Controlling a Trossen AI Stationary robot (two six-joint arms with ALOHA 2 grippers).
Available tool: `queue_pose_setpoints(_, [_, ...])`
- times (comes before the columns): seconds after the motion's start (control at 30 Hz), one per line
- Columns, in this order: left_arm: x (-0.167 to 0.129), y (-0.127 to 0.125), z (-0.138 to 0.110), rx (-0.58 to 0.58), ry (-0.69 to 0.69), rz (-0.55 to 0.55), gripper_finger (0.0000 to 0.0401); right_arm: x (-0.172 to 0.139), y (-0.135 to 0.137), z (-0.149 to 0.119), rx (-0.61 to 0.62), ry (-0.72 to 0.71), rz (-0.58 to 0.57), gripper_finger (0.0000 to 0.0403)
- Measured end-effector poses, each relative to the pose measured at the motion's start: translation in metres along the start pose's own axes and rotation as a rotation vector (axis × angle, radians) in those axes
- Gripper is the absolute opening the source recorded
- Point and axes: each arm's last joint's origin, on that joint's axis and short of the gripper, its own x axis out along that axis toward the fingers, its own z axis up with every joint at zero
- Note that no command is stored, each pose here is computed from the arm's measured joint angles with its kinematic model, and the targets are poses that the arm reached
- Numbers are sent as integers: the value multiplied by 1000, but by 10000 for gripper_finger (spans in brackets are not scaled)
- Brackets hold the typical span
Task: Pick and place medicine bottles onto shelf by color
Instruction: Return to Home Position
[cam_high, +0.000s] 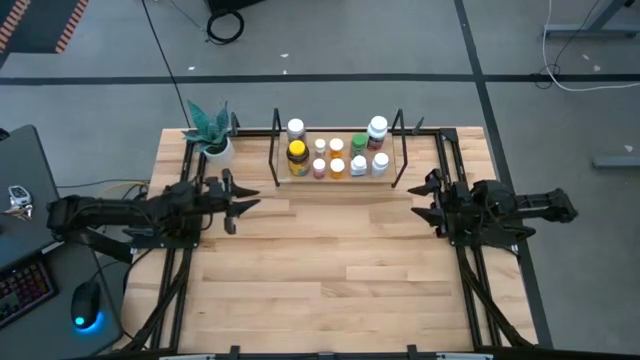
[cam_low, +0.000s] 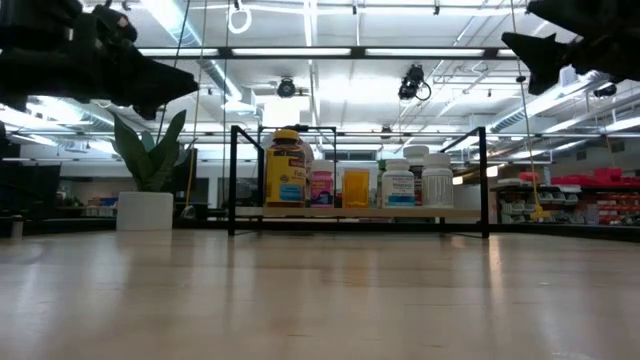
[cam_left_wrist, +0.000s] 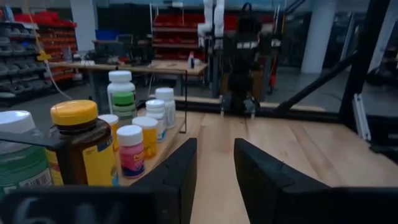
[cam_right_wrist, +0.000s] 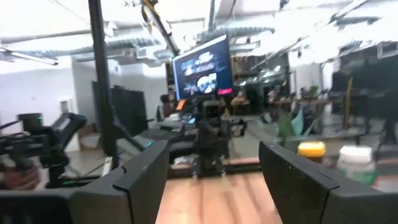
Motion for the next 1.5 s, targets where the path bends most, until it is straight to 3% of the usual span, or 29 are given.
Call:
queue_pose_setpoints(0.17, [-9,1,-7,-23,-34,-1,102,0,-2,-8,54,88,48,257])
queue_pose_setpoints(0.47, [-12,-3,-7,32,-38,-32,76,-1,-8,-12,27,144,92,257])
queue_pose_setpoints(0.63, [-13,-3,-10,56,-3,-36,62,-2,-9,-12,73,164,189,257])
queue_pose_setpoints(0.9, [-22,-4,1,58,-114,-84,33,-3,-14,-21,54,244,113,257])
queue_pose_setpoints(1.03, [-30,-5,-3,59,-91,-136,17,-3,-14,-21,85,252,106,257])
queue_pose_setpoints(1.17, [-34,-4,-3,21,-95,-141,7,-3,-14,-21,81,250,107,257])
queue_pose_setpoints(1.37, [-32,-4,-5,-208,-55,-148,21,-3,-14,-20,79,244,108,257])
queue_pose_setpoints(1.5, [-32,-4,-5,-241,-52,-149,35,-2,-14,-19,76,231,110,257])
